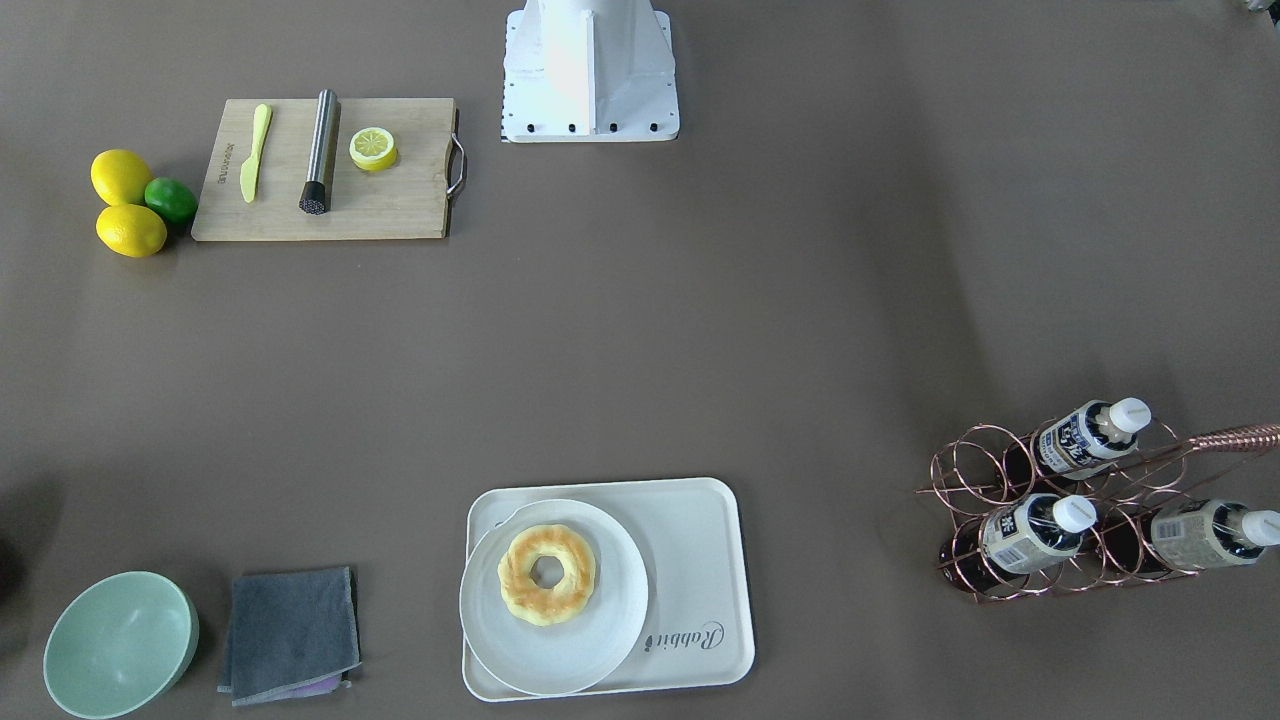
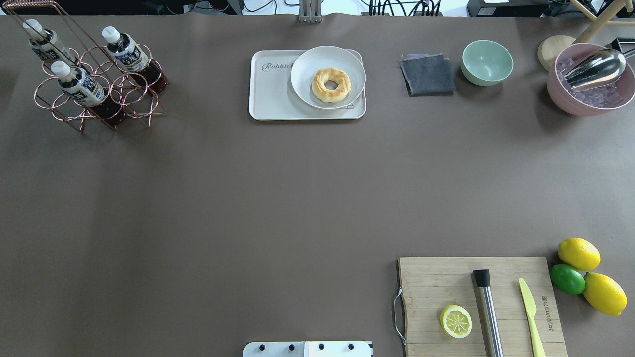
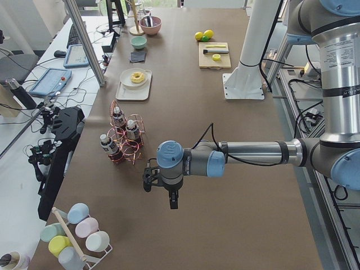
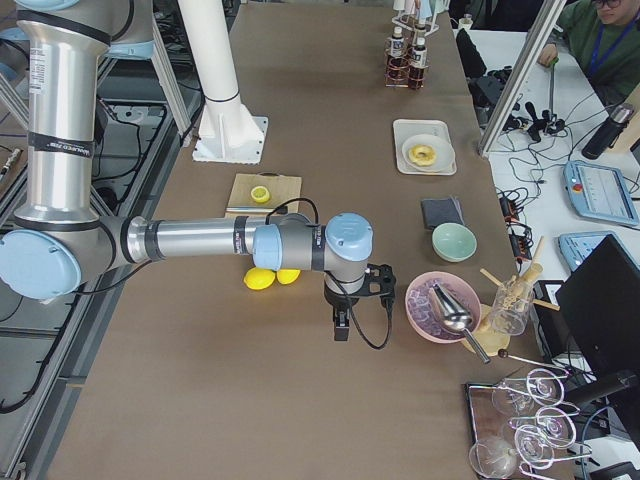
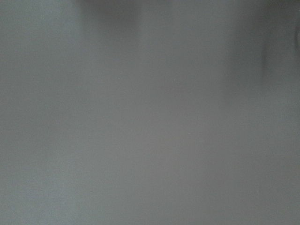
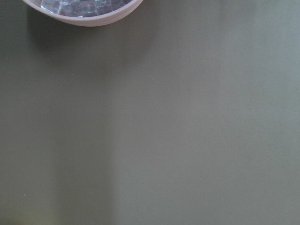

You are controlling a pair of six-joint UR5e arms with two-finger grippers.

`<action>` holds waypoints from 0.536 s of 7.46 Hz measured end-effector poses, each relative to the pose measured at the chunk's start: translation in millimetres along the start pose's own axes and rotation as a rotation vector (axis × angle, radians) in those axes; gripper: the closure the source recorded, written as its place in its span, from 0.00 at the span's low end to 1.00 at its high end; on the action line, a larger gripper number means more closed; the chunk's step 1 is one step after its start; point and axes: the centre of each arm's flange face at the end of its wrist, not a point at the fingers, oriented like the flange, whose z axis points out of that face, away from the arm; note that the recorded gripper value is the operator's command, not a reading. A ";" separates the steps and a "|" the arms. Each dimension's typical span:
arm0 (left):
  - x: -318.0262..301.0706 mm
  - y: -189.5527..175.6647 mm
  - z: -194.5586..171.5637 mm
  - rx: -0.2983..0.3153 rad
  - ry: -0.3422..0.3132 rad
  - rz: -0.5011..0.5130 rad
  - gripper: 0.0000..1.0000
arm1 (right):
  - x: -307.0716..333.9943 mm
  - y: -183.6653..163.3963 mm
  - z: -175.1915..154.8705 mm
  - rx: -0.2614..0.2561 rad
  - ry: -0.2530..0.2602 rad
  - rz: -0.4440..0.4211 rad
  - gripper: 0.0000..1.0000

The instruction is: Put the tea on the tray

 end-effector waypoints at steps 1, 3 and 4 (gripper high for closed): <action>0.8 0.1 -1.1 0.002 0.000 0.001 0.01 | -0.1 -0.2 -0.1 0.000 0.000 0.000 0.00; 4.1 0.7 -4.4 0.008 0.003 0.008 0.01 | -0.6 -0.4 -0.6 0.001 0.000 -0.001 0.00; 5.3 0.8 -5.2 0.009 0.005 0.010 0.01 | -0.6 -0.4 -0.7 0.001 0.000 -0.001 0.00</action>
